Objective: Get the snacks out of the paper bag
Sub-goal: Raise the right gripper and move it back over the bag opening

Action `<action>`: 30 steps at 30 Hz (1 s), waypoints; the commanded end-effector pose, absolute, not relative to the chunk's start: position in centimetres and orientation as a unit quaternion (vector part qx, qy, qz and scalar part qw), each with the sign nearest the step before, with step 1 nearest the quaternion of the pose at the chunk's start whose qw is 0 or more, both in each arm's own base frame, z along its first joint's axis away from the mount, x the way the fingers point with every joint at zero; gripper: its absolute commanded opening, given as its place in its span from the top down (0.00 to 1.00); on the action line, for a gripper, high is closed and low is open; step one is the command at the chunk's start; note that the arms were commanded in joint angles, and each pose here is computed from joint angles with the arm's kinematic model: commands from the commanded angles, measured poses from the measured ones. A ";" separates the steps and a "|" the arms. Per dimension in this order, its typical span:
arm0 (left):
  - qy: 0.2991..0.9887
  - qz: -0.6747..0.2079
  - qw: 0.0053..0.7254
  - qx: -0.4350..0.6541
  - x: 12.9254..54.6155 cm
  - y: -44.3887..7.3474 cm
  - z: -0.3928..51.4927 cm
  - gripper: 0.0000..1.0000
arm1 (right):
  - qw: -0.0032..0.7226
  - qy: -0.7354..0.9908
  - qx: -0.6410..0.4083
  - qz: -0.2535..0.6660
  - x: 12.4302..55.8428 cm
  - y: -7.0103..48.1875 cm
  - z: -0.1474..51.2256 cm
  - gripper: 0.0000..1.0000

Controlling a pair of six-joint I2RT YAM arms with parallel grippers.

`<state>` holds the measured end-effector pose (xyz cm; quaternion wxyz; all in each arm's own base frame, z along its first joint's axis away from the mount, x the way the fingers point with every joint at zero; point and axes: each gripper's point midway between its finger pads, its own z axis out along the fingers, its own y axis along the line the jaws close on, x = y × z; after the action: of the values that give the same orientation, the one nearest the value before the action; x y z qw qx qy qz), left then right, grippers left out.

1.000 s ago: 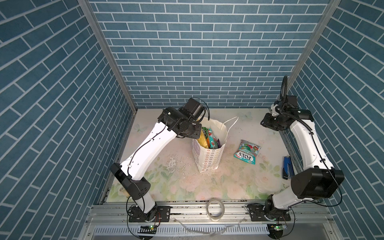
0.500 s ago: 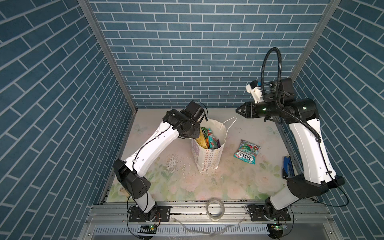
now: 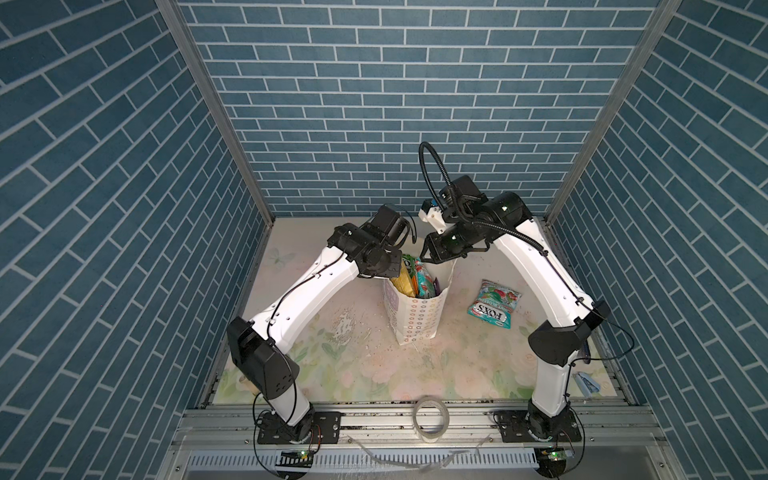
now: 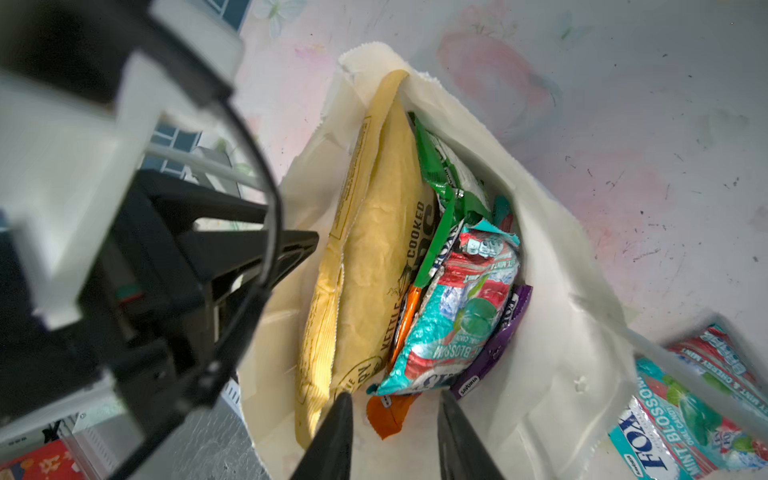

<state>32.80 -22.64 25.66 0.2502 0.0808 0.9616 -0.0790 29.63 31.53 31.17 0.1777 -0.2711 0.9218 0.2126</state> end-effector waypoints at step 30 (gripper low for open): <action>0.942 -0.124 0.288 0.120 32.6 -21.5 26.3 0.54 | 0.151 0.954 -0.240 0.098 33.3 35.2 22.7 0.71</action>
<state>32.81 -21.92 26.03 0.2844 0.1117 0.9445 -0.1206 33.43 35.12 22.83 0.1531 -0.2527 0.9496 0.1048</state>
